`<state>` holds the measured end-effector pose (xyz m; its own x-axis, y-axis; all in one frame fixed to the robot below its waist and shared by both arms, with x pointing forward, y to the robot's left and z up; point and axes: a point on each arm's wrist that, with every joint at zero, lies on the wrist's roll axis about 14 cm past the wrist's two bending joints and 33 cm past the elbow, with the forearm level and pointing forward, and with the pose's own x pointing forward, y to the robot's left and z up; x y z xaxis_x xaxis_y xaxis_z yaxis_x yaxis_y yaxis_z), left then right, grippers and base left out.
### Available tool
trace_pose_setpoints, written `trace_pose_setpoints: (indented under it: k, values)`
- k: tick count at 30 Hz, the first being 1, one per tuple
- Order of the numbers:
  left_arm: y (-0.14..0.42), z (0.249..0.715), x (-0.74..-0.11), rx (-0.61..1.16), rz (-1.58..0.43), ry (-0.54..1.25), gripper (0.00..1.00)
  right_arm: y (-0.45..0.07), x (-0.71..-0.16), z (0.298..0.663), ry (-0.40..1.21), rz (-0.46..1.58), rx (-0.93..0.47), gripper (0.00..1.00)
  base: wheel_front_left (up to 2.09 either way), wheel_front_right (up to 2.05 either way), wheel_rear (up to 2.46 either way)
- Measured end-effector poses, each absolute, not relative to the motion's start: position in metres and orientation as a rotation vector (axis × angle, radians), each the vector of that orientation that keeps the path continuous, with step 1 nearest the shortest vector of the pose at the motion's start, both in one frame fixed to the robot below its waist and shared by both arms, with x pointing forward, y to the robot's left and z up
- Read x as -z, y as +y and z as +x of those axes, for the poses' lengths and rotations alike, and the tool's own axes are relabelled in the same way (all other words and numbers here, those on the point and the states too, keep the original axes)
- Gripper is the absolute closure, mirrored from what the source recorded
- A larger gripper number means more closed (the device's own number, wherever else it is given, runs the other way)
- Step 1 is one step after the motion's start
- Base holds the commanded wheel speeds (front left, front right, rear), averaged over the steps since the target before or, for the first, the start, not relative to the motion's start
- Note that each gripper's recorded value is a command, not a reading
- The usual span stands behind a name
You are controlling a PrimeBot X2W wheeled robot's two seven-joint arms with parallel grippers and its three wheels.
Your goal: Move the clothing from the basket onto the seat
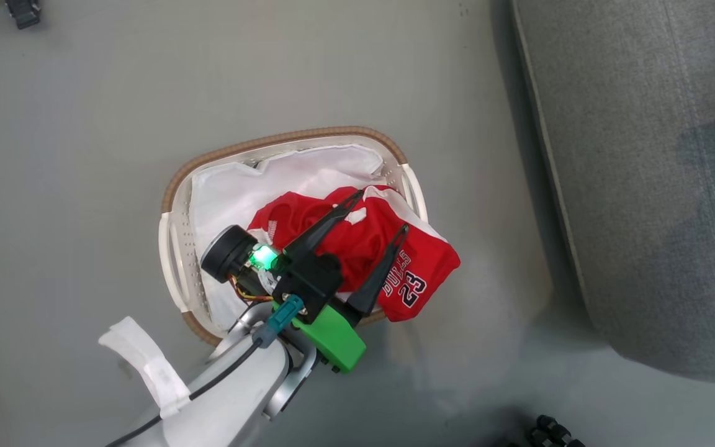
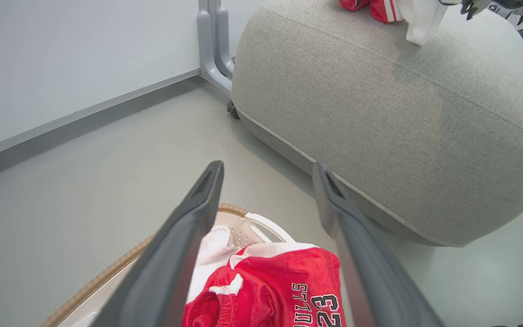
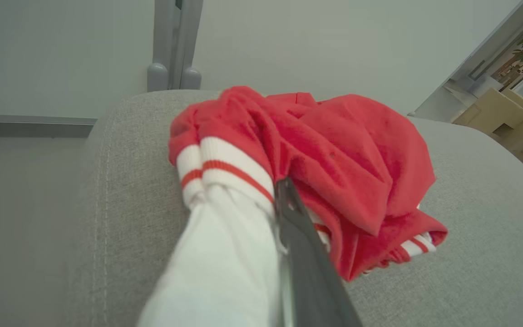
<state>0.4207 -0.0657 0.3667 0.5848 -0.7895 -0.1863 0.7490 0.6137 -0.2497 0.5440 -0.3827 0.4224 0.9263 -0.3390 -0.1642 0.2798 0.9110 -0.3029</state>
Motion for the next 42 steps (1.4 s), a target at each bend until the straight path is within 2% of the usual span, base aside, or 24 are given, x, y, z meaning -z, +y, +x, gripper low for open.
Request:
trace_pose_setpoints:
  k: [12,22,30,42]
  values:
    - [-0.067,0.428,-0.384,0.869,-0.180,0.250,0.00,-0.339,-0.424,0.510,0.181,-0.278,0.240,0.00,0.00,0.00,0.00]
    - [-0.057,0.426,-0.407,0.804,-0.191,0.220,0.00,-0.310,-0.452,0.488,0.102,-0.240,0.185,0.00,0.00,0.00,0.00]
    - [-0.028,0.425,-0.434,0.662,-0.219,0.175,0.00,-0.276,-0.485,0.478,0.004,-0.179,0.127,0.00,0.00,0.00,0.00]
    - [0.058,0.401,-0.456,0.351,-0.254,0.123,0.00,-0.211,-0.506,0.440,-0.072,-0.029,0.011,0.00,0.00,0.00,0.00]
